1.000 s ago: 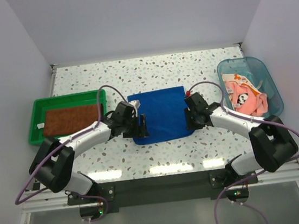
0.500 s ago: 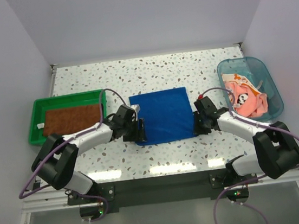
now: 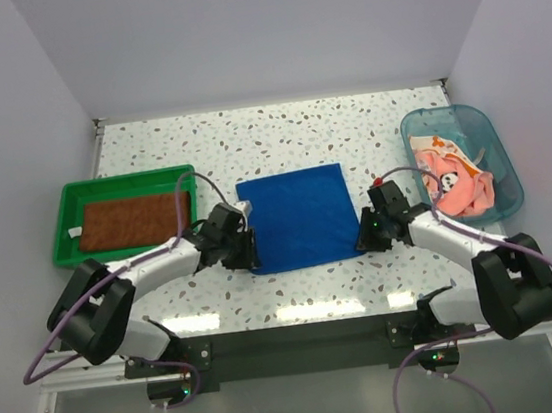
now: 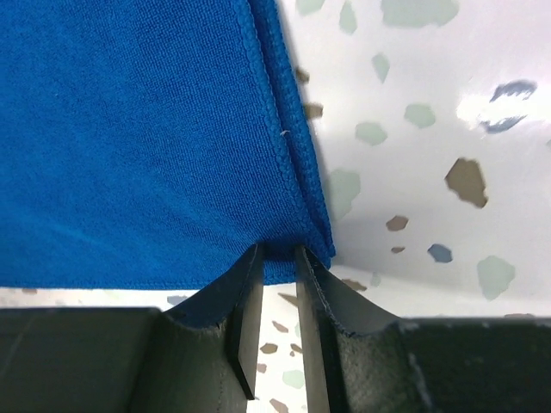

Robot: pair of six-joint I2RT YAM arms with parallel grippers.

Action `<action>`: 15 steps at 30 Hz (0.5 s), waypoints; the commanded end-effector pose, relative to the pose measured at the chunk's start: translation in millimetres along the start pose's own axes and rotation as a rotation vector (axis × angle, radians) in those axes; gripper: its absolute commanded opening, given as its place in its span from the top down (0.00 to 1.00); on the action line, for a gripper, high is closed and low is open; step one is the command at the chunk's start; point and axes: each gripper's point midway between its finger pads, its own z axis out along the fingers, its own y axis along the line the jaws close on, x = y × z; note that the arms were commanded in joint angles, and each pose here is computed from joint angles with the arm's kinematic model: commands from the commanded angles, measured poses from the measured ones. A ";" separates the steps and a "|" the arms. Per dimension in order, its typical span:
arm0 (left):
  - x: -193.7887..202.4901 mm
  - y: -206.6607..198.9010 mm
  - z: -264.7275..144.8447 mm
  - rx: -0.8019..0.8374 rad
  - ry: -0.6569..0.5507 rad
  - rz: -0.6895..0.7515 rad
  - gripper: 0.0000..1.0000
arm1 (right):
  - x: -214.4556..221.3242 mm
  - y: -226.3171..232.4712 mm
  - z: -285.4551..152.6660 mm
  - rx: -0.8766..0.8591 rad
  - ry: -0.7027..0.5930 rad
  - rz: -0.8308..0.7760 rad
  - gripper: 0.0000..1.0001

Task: Fold and stack the towels
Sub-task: Move the towel to the center of the board

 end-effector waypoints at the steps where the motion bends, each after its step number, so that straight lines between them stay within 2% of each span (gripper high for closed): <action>1: 49.8 37.8 -7.2 -0.137 0.141 -0.009 0.60 | 53.6 -26.3 -2.3 0.059 0.176 0.029 0.73; 5: 69.3 45.6 -14.0 -0.142 0.167 -0.030 0.60 | 79.9 -30.2 -12.3 0.034 0.253 0.034 0.71; 8: 62.4 43.4 -21.7 -0.141 0.131 -0.031 0.58 | 76.8 -25.6 -24.3 0.009 0.234 0.008 0.69; 12: 28.9 26.9 -35.4 -0.116 0.037 -0.018 0.46 | 53.7 -3.5 -42.6 -0.053 0.179 -0.030 0.63; 15: -11.3 10.9 -49.6 -0.108 -0.064 0.007 0.37 | 10.7 15.9 -55.5 -0.067 0.065 -0.100 0.60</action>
